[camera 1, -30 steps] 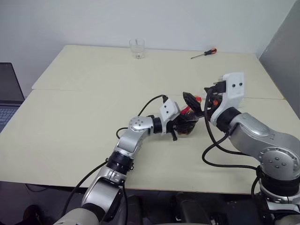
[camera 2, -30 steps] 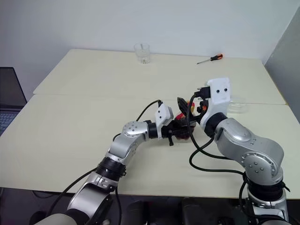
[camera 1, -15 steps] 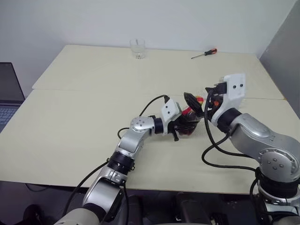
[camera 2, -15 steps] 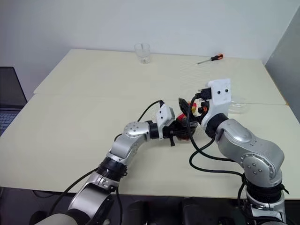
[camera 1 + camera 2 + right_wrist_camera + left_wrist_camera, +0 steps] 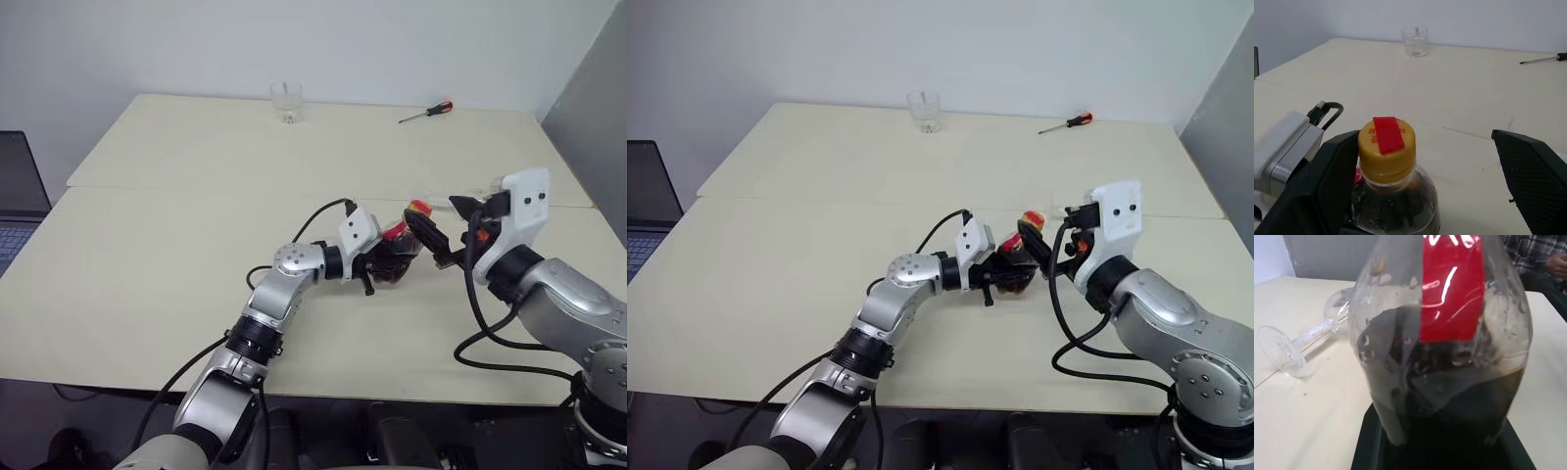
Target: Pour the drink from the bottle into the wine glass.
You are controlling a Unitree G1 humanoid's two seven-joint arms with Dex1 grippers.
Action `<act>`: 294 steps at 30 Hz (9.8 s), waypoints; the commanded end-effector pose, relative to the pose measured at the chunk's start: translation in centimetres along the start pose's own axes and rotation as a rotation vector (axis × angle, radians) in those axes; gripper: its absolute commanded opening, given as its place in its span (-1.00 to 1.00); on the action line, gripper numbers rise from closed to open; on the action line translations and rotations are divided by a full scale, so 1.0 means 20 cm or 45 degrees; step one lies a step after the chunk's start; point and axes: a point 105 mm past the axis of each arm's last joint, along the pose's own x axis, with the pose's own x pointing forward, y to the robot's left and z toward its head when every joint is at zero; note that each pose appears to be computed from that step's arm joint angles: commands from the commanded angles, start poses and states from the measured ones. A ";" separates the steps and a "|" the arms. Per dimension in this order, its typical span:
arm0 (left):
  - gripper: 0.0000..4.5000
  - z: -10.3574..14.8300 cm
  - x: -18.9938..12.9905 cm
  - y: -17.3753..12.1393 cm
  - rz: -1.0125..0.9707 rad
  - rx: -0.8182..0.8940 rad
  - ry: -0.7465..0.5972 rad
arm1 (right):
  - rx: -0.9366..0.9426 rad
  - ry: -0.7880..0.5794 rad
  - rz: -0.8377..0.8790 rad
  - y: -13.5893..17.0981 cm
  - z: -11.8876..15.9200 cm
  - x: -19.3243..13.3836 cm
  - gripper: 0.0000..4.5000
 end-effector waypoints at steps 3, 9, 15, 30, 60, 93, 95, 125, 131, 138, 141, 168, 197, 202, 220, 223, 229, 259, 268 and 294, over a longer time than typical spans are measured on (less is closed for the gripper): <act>-0.67 0.11 -0.02 0.04 0.027 0.075 -0.083 | -0.013 -0.026 -0.083 -0.10 0.02 -0.09 1.00; -0.67 0.11 -0.02 0.04 0.028 0.078 -0.081 | -0.012 -0.023 0.079 -0.02 0.03 -0.11 1.00; -0.67 0.11 -0.02 0.04 0.033 0.080 -0.080 | 0.030 -0.091 0.201 0.09 0.10 -0.07 1.00; -0.67 0.11 -0.02 0.03 0.038 0.080 -0.091 | 0.128 -0.113 0.117 0.11 0.11 0.10 1.00; -0.67 0.11 -0.03 0.04 0.059 0.084 -0.081 | 0.240 -0.121 0.072 0.02 0.07 0.17 1.00; -0.67 0.11 -0.03 0.06 0.072 0.091 -0.076 | 0.258 -0.157 0.236 0.09 0.07 0.07 -0.41; -0.67 0.11 -0.03 0.06 0.073 0.090 -0.074 | 0.259 -0.158 0.246 0.09 0.07 0.07 -0.72; -0.67 -0.08 -0.75 0.74 1.249 -0.096 -0.098 | 0.243 -0.202 0.214 -0.07 0.16 0.03 -0.61; -0.67 -0.17 -0.95 0.81 1.488 -0.066 -0.004 | 0.002 0.168 0.307 0.06 -0.08 0.05 0.33; -0.67 -0.19 -1.02 0.84 1.591 -0.057 0.027 | -0.100 0.194 0.418 0.15 -0.11 0.07 1.00; -0.67 -0.24 -1.03 0.84 1.632 -0.099 0.043 | -0.109 0.152 0.459 0.18 -0.08 0.08 1.00; 0.99 -0.34 -1.05 0.63 1.539 -0.142 0.079 | 0.195 0.320 0.070 -0.19 -0.25 0.15 1.00; 0.99 0.01 -0.70 0.18 0.567 0.119 0.154 | 1.526 -0.056 -0.609 -0.55 -0.26 0.50 1.00; 0.99 0.07 -0.69 0.18 0.524 0.124 0.149 | 1.585 -0.042 -0.595 -0.54 -0.29 0.59 1.00; 0.99 0.07 -0.75 0.18 0.635 0.144 0.174 | 1.658 -0.113 -0.644 -0.65 -0.35 0.75 1.00; 1.00 0.07 -0.76 0.18 0.648 0.146 0.176 | 1.663 -0.119 -0.660 -0.65 -0.38 0.77 0.83; 1.00 0.07 -0.76 0.18 0.661 0.139 0.179 | 1.634 -0.121 -0.703 -0.68 -0.40 0.77 -0.06; 1.00 -0.01 -0.88 0.11 0.743 -0.157 0.173 | -0.044 -0.087 0.109 0.38 -0.37 1.03 -0.95; 1.00 0.11 -0.82 0.15 0.721 -0.104 0.115 | -0.109 0.004 0.098 0.29 -0.54 0.98 -0.95; 1.00 -0.03 -0.98 0.26 0.942 -0.111 0.169 | -0.176 -0.018 0.295 0.26 -0.44 0.89 0.28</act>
